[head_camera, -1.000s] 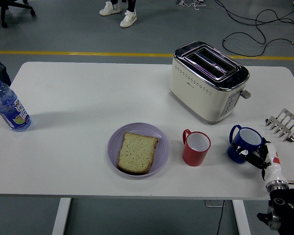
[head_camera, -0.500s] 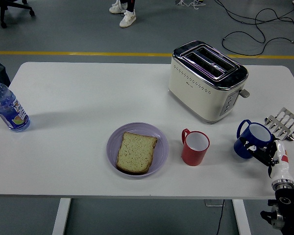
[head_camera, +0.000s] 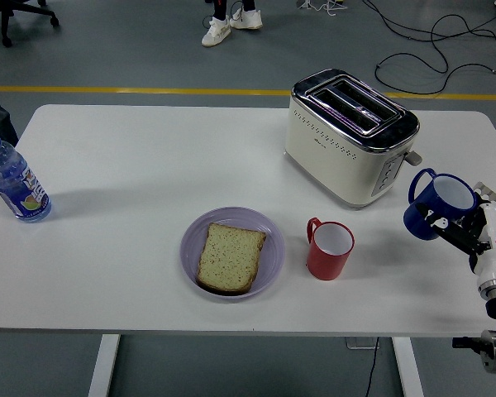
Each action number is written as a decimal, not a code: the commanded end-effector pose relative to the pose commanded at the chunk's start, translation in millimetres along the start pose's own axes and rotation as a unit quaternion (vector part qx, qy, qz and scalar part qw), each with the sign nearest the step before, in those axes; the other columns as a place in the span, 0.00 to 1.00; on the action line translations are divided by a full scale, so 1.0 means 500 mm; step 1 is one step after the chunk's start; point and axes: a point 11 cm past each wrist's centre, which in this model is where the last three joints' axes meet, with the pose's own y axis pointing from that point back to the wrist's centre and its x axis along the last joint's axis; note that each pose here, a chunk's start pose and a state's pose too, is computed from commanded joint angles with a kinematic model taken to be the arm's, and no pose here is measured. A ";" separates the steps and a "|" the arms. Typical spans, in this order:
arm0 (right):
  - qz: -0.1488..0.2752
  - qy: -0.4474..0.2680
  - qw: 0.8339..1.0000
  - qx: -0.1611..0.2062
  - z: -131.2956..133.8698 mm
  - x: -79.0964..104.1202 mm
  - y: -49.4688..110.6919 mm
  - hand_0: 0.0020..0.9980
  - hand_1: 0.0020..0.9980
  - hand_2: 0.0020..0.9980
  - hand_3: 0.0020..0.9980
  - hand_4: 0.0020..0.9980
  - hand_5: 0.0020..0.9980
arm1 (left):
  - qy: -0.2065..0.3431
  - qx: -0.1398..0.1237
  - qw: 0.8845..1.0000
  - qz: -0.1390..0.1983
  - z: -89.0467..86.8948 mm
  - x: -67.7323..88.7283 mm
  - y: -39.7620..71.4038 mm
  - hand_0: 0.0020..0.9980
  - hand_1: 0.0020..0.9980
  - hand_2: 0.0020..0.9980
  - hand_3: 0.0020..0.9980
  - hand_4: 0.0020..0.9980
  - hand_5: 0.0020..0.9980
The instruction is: Pick up the cup,pour liquid into bread,place the cup on the desk
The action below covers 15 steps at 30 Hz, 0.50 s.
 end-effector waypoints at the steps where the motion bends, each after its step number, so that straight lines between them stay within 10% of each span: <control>1: -0.009 0.002 1.000 0.003 -0.011 -0.003 0.000 0.28 0.29 0.48 0.49 0.74 0.09 | 0.000 0.000 1.000 0.000 0.001 0.000 0.000 0.69 0.73 0.76 0.68 0.43 0.94; 15: -0.130 0.044 0.989 0.052 -0.143 -0.080 0.021 0.24 0.16 0.39 0.45 0.67 0.10 | 0.002 -0.001 1.000 0.002 0.004 0.002 0.000 0.69 0.73 0.75 0.68 0.44 0.94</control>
